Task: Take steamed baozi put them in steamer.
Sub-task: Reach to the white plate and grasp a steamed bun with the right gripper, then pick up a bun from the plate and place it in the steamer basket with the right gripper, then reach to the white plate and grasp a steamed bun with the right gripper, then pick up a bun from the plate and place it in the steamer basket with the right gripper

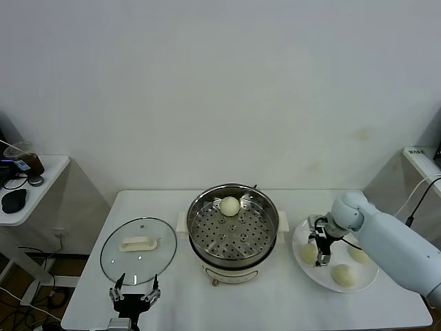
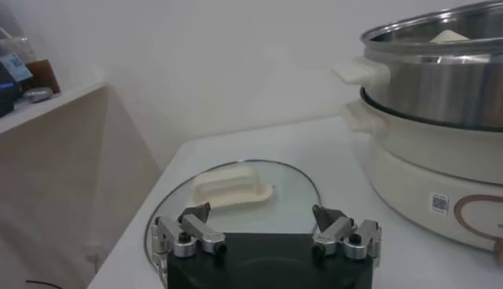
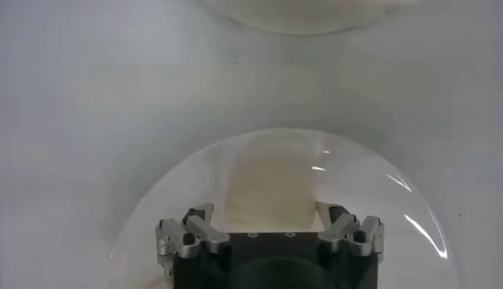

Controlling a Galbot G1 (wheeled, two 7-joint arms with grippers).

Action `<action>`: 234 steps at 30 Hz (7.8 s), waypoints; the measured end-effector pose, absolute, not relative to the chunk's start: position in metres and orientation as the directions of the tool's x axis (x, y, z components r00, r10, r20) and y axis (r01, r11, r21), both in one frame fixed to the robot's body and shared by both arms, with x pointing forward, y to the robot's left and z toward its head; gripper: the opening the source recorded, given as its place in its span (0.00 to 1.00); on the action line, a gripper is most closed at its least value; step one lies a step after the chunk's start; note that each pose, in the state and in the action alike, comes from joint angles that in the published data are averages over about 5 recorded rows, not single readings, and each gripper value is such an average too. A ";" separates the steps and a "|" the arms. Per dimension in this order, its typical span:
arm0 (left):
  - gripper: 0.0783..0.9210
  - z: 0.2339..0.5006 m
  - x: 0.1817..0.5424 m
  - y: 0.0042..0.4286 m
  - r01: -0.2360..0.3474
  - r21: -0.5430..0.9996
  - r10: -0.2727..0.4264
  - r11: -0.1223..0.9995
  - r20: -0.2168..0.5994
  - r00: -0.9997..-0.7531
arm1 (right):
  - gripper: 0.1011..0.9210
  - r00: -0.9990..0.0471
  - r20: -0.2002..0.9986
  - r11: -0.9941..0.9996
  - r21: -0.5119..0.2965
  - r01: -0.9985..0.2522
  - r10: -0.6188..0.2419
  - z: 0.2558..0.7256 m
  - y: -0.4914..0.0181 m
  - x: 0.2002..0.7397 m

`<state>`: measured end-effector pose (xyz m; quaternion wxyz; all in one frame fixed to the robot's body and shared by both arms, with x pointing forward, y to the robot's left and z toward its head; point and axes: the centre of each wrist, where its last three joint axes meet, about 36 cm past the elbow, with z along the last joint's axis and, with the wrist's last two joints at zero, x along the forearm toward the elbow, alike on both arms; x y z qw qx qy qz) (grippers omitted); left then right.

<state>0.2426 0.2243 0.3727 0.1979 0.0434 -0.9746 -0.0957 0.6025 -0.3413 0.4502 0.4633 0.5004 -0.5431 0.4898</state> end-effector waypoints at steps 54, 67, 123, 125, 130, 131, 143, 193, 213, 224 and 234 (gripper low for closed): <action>0.88 0.389 0.259 0.219 -0.050 0.179 -0.104 0.983 0.309 -0.945 | 0.37 -0.114 0.967 -0.103 -0.141 -0.985 -0.230 0.698 -0.193 0.651; 0.88 0.397 0.253 0.212 -0.047 0.154 -0.092 0.987 0.301 -0.949 | 0.37 -0.036 0.982 -0.177 -0.069 -0.982 -0.185 0.667 -0.063 0.656; 0.88 0.405 0.256 0.215 -0.054 0.124 -0.089 0.991 0.297 -0.951 | 0.88 -0.132 0.974 -0.129 -0.157 -0.979 -0.185 0.724 -0.211 0.650; 0.88 0.404 0.254 0.216 -0.056 0.129 -0.093 0.990 0.300 -0.949 | 0.88 -0.129 0.976 -0.127 -0.153 -0.980 -0.175 0.718 -0.240 0.640; 0.88 0.403 0.251 0.219 -0.060 0.138 -0.100 0.989 0.311 -0.945 | 0.88 -0.107 0.984 -0.118 -0.125 -0.985 -0.146 0.684 -0.303 0.613; 0.88 0.402 0.251 0.219 -0.060 0.139 -0.101 0.988 0.314 -0.944 | 0.88 -0.100 0.985 -0.114 -0.116 -0.987 -0.140 0.675 -0.315 0.607; 0.88 0.392 0.245 0.219 -0.058 0.151 -0.107 0.987 0.348 -0.931 | 0.88 -0.005 0.998 -0.068 -0.009 -0.998 -0.060 0.577 -0.392 0.550; 0.88 0.383 0.254 0.222 -0.050 0.167 -0.109 0.985 0.362 -0.926 | 0.79 0.090 0.995 -0.034 0.091 -0.995 0.034 0.459 -0.406 0.562; 0.88 0.386 0.259 0.218 -0.057 0.152 -0.107 0.987 0.348 -0.932 | 0.29 0.049 0.999 -0.015 0.049 -0.999 0.006 0.498 -0.406 0.582; 0.88 0.395 0.262 0.220 -0.071 0.161 -0.119 0.984 0.314 -0.942 | 0.29 -0.069 0.995 -0.120 -0.078 -0.990 -0.075 0.604 -0.337 0.640; 0.88 0.405 0.261 0.222 -0.087 0.156 -0.129 0.984 0.290 -0.948 | 0.29 -0.130 0.972 -0.357 -0.195 -0.914 -0.197 0.706 -0.233 0.673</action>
